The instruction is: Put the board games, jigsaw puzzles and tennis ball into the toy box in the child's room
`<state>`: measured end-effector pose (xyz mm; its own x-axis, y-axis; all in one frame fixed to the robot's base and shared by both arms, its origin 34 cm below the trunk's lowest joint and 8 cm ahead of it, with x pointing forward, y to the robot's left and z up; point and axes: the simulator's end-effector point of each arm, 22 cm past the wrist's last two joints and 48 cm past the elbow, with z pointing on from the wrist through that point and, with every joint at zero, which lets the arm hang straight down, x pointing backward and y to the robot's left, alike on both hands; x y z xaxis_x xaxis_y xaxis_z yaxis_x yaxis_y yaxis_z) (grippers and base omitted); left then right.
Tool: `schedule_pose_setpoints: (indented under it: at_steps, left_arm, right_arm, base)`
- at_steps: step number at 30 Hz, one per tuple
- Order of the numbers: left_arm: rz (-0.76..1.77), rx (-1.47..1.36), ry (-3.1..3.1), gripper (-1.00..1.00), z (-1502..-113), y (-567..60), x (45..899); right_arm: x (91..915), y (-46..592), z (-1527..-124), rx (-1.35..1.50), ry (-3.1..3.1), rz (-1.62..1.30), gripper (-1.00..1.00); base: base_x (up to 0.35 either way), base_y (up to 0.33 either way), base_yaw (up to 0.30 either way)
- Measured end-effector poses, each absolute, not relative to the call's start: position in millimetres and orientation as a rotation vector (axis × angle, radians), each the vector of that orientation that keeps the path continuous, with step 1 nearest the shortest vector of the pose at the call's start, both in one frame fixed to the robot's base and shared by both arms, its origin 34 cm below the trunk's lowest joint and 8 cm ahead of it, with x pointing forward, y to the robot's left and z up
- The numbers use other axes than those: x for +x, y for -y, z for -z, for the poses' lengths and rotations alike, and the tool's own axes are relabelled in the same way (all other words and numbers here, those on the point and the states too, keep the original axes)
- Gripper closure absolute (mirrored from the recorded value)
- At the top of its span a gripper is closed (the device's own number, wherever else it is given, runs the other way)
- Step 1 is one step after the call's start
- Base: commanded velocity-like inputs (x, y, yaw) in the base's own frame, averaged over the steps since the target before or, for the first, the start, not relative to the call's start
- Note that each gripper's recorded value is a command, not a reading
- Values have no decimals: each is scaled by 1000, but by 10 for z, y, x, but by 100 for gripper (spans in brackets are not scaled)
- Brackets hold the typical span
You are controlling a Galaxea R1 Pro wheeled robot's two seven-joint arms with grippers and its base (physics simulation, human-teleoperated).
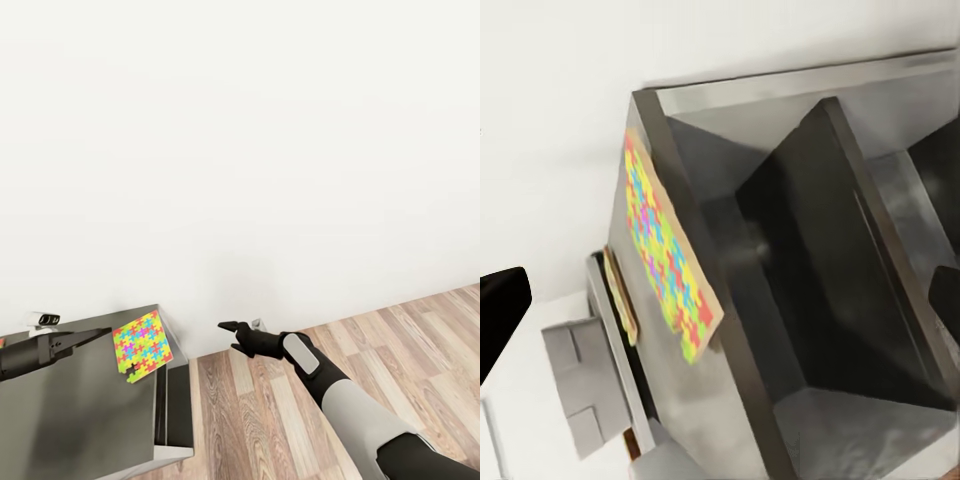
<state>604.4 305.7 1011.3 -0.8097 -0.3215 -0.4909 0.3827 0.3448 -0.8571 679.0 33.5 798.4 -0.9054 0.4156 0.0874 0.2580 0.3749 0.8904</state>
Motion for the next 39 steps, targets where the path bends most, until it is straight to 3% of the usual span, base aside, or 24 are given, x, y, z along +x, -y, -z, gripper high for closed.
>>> schedule_pose_setpoints:
  at_steps: [39]
  left_arm:
    - [1517,53,-2001,-100,-9978,-3059,6083]
  right_arm:
    - [6792,-624,-8115,336,-2445,-1568,-100]
  base:
    - [0,0,12]
